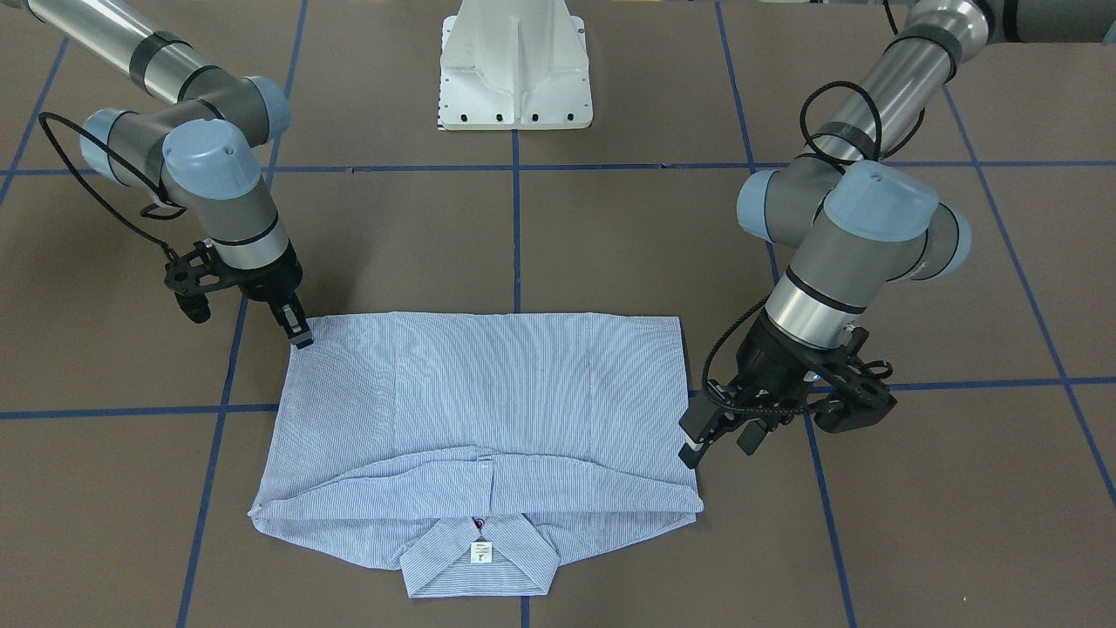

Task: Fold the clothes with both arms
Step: 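Move the right gripper down to the folded shirt's side edge nearest it, then grasp the shirt edge with the right gripper and drag it toward the robot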

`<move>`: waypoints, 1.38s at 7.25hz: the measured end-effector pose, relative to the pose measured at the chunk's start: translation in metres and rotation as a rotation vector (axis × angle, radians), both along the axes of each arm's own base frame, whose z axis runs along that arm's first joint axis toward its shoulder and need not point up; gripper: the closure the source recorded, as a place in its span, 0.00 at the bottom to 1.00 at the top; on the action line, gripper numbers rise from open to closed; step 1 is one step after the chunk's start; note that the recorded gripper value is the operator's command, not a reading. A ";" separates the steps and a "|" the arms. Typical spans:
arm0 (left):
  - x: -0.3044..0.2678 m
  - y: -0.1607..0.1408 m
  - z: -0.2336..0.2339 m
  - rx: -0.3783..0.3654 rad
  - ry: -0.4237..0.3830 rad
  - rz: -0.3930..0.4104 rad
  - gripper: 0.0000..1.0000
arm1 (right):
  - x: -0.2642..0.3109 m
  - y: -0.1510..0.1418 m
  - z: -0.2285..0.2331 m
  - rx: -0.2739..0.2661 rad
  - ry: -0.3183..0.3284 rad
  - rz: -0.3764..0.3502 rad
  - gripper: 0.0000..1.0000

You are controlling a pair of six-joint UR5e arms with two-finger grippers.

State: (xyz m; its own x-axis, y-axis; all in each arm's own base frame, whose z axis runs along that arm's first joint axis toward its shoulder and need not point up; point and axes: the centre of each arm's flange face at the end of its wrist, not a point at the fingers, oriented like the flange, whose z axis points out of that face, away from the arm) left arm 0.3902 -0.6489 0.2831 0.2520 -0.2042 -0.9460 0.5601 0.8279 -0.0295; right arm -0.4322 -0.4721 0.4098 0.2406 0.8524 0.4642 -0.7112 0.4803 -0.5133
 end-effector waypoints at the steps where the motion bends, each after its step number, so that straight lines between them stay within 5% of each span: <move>1: 0.000 0.000 -0.001 0.002 0.001 0.000 0.00 | 0.004 0.004 -0.007 -0.009 0.009 -0.005 1.00; 4: -0.002 0.003 -0.008 0.009 0.012 0.004 0.00 | 0.023 0.075 -0.060 -0.027 0.016 -0.095 1.00; 7: -0.005 0.021 -0.040 0.053 0.061 0.024 0.00 | 0.007 0.217 -0.108 -0.118 0.068 -0.377 1.00; 9: 0.002 0.043 -0.064 0.072 0.089 0.067 0.00 | -0.009 0.294 -0.111 -0.188 0.087 -0.542 0.01; 10: 0.004 0.052 -0.070 0.066 0.094 0.095 0.00 | -0.014 0.318 -0.112 -0.205 0.092 -0.582 0.00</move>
State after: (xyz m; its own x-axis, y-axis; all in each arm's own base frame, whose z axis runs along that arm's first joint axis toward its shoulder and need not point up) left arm 0.3945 -0.5974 0.2128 0.1772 -0.1199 -0.9768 0.4764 0.8790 -0.0215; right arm -0.4463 -0.1539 0.2977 0.7239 0.6390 0.2602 -0.4084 0.7008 -0.5849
